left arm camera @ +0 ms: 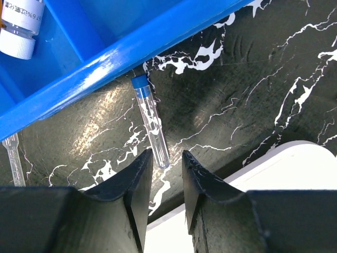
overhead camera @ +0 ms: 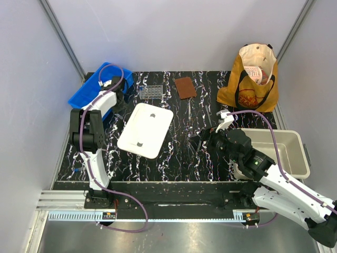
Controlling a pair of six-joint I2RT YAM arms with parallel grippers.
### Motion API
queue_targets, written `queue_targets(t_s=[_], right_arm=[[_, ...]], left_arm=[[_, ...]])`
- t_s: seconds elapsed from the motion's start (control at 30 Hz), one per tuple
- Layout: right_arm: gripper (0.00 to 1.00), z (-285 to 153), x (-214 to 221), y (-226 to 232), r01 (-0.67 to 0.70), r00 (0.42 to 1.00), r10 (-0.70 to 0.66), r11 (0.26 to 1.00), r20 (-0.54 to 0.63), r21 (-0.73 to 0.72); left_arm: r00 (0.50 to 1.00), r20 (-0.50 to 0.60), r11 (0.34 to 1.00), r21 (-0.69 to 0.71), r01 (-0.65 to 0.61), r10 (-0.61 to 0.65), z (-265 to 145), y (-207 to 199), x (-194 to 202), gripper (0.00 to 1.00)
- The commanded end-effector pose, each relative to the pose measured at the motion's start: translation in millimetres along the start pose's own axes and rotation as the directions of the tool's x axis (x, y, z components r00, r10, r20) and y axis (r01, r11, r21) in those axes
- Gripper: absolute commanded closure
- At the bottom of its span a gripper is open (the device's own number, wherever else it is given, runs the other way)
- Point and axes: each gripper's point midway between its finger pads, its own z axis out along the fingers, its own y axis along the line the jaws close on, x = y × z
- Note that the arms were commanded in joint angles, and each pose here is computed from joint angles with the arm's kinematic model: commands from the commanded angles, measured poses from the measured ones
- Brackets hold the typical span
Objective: Organize the chemistry lab equipment
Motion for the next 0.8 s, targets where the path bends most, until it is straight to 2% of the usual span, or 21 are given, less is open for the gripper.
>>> queue_targets(t_s=[0.0,0.43,0.77], right_arm=[[0.0,-1,-14,7,0.008,0.999,-0.008,1.0,0.044,-0.016],[0.0,-5,-15,8,0.003,0.999,-0.002,1.0,0.052,-0.026],[0.0,-9,-17,5,0.009,0.998,-0.008,1.0,0.069,-0.015]], left_arm=[[0.998,0.045,0.999,-0.039,0.036,-0.035,3,7,-7,0.68],[0.996,0.076,0.998,-0.038,0.044,-0.041,4,12,-6,0.68],[0.998,0.036,0.998,-0.043,0.044,-0.043,17,10,5,0.66]])
